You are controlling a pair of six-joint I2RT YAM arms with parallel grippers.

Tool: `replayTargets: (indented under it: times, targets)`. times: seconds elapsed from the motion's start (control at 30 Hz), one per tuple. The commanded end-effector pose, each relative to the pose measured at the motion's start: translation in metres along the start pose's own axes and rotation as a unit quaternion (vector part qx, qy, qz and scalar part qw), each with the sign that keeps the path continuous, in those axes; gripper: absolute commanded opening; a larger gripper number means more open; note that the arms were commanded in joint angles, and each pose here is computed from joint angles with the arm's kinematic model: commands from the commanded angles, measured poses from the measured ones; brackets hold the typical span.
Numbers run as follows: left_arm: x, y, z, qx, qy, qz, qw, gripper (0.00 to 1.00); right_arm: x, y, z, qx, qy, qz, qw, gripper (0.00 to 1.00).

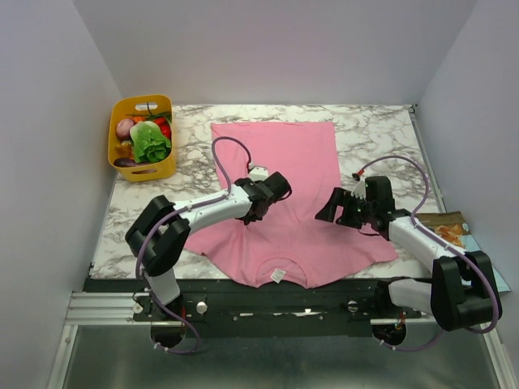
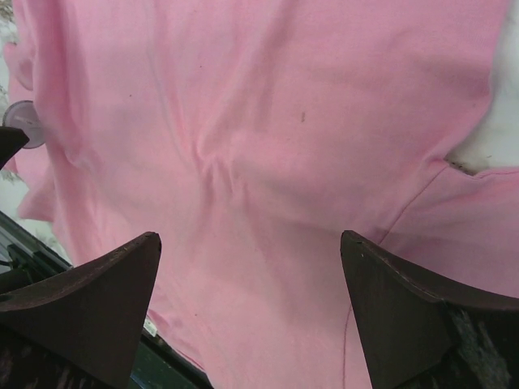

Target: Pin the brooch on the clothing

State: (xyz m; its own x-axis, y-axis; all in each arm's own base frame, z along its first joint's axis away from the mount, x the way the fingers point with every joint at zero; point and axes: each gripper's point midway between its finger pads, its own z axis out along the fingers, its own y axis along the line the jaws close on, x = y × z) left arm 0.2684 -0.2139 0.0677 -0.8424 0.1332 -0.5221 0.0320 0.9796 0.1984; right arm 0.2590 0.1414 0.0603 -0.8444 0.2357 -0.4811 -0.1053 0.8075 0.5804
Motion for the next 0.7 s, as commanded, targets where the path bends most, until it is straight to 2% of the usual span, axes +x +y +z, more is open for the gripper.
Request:
replayTargets:
  times: [0.0, 0.3, 0.67]
  targets:
    - [0.007, 0.037, 0.000, -0.106, 0.012, 0.054, 0.993, 0.00, -0.013, 0.003, 0.001, 0.003, -0.017, -0.022, 1.000, 1.00]
    - [0.006, 0.059, -0.007, -0.198, 0.015, 0.107, 0.974, 0.00, -0.012, 0.002, 0.004, 0.006, -0.013, -0.022, 1.000, 1.00]
    - [0.009, 0.032, 0.003, -0.198, 0.014, 0.136, 0.971, 0.00, -0.011, 0.001, 0.003, 0.012, -0.013, -0.022, 1.000, 1.00]
